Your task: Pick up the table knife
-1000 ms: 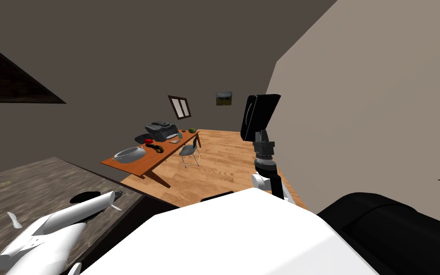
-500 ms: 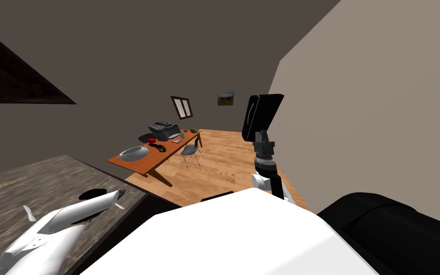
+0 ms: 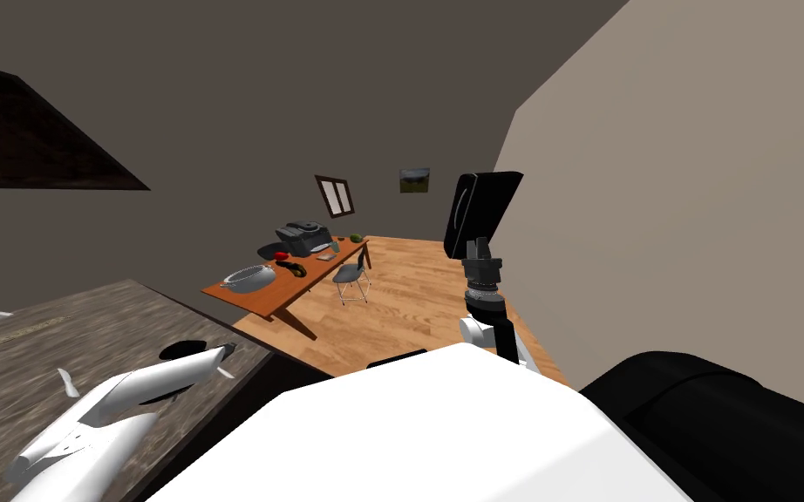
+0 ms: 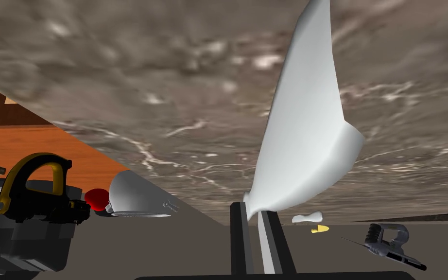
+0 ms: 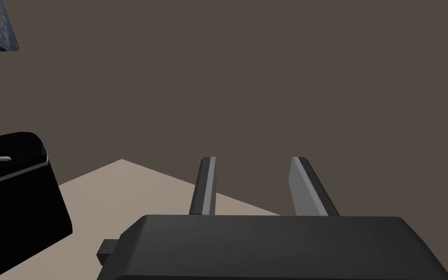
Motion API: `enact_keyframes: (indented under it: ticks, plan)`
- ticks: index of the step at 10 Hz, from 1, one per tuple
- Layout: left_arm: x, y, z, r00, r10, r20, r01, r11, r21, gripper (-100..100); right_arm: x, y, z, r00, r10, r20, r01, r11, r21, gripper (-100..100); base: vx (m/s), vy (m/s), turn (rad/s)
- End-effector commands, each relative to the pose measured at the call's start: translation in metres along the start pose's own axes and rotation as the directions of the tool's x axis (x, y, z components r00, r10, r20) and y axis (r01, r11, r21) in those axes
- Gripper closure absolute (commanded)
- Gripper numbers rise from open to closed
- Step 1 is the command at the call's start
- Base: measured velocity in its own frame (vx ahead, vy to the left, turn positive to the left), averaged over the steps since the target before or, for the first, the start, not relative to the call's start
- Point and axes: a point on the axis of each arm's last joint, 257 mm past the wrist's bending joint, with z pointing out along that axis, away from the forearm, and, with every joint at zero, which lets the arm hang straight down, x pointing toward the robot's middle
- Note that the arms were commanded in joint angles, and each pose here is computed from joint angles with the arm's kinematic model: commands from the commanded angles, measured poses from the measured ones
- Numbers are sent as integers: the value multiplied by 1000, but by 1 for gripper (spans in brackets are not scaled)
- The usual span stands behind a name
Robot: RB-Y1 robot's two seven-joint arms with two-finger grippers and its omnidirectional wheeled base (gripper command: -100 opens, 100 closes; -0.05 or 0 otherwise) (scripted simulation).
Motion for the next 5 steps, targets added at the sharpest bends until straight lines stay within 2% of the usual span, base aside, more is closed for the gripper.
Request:
enact_keyframes:
  ticks: [1,2,3,4,5]
  plan:
    - [9,-2,-6,1000,3,-10,-3,1000,0,100,0,0,0,1000,0,0,0,1000,0,0,15,19,39]
    - [7,-5,-8,1000,4,-6,-4,1000,7,100,0,0,0,1000,0,0,0,1000,0,0,10,15,23]
    - [13,-8,-13,1000,8,-11,-8,1000,11,100,0,0,0,1000,0,0,0,1000,0,0,10,19,39]
    - [10,-7,-11,1000,8,-7,-8,1000,10,100,0,0,0,1000,0,0,0,1000,0,0,5,8,7]
    - [11,-7,-12,1000,6,-9,-6,1000,10,0,0,0,0,1000,0,0,0,1000,0,0,0,0,0]
